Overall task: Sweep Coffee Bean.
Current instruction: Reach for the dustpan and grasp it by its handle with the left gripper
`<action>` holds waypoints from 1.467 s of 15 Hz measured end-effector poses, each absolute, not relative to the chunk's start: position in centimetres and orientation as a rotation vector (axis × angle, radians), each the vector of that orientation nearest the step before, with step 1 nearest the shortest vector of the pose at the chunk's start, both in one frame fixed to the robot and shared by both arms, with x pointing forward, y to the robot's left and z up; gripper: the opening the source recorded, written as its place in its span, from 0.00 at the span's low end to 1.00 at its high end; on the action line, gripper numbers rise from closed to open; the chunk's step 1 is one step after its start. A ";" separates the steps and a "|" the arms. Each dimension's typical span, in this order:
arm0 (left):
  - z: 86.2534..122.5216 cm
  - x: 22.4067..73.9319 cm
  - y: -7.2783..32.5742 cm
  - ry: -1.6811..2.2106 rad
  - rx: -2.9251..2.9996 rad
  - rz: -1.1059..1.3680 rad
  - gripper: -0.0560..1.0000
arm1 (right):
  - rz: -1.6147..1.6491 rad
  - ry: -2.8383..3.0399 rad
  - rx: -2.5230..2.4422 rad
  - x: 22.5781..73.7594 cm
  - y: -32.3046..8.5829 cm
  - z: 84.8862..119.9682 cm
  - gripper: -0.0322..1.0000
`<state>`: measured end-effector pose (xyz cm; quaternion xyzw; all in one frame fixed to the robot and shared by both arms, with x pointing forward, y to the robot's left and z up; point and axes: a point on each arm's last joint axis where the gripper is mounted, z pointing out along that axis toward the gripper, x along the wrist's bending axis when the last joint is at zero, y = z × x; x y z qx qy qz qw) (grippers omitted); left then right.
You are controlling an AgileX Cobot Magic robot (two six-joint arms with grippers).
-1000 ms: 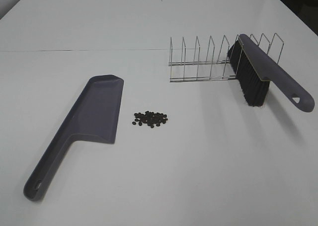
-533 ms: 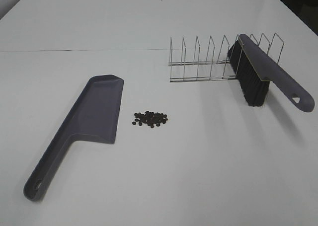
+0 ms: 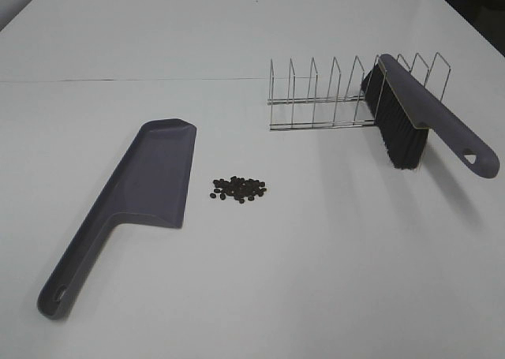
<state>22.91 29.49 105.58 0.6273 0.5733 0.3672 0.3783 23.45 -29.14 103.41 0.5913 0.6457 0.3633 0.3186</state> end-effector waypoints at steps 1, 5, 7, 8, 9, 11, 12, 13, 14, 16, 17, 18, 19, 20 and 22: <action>105.6 22.9 29.5 1.465 1.603 0.938 0.99 | 0.956 1.698 1.555 23.5 -29.1 103.4 0.98; 105.6 22.9 29.5 1.465 1.603 0.938 0.99 | 0.956 1.698 1.555 23.5 -29.1 103.4 0.98; 105.6 22.9 29.5 1.465 1.603 0.938 0.99 | 0.956 1.698 1.555 23.5 -29.1 103.4 0.98; 105.6 22.9 29.5 1.465 1.603 0.938 0.99 | 0.956 1.698 1.555 23.5 -29.1 103.4 0.98; 105.6 22.9 29.5 1.465 1.603 0.938 0.99 | 0.956 1.698 1.555 23.5 -29.1 103.4 0.98; 105.6 22.9 29.5 1.465 1.603 0.938 0.99 | 0.956 1.698 1.555 23.5 -29.1 103.4 0.98; 105.6 22.9 29.5 1.465 1.603 0.938 0.99 | 0.956 1.698 1.555 23.5 -29.1 103.4 0.98; 105.6 22.9 29.5 1.465 1.603 0.938 0.99 | 0.956 1.698 1.555 23.5 -29.1 103.4 0.98; 105.6 22.9 29.5 1.465 1.603 0.938 0.99 | 0.956 1.698 1.555 23.5 -29.1 103.4 0.98; 105.6 22.9 29.5 1.473 1.612 0.930 0.99 | 0.956 1.698 1.555 23.5 -29.1 103.4 0.98; 105.9 23.1 29.5 1.494 1.635 0.907 0.99 | 0.956 1.698 1.555 23.5 -29.1 103.4 0.98; 106.3 23.5 29.5 1.542 1.688 0.860 0.99 | 0.956 1.698 1.555 23.5 -29.1 103.4 0.98; 106.5 23.8 29.6 1.571 1.719 0.833 0.98 | 0.956 1.698 1.555 23.5 -29.1 103.4 0.98; 107.1 24.6 29.7 1.630 1.766 0.780 0.98 | 0.956 1.698 1.555 23.5 -29.1 103.4 0.98; 108.6 27.3 29.8 1.723 1.836 0.682 0.98 | 0.956 1.698 1.555 23.5 -29.1 103.4 0.98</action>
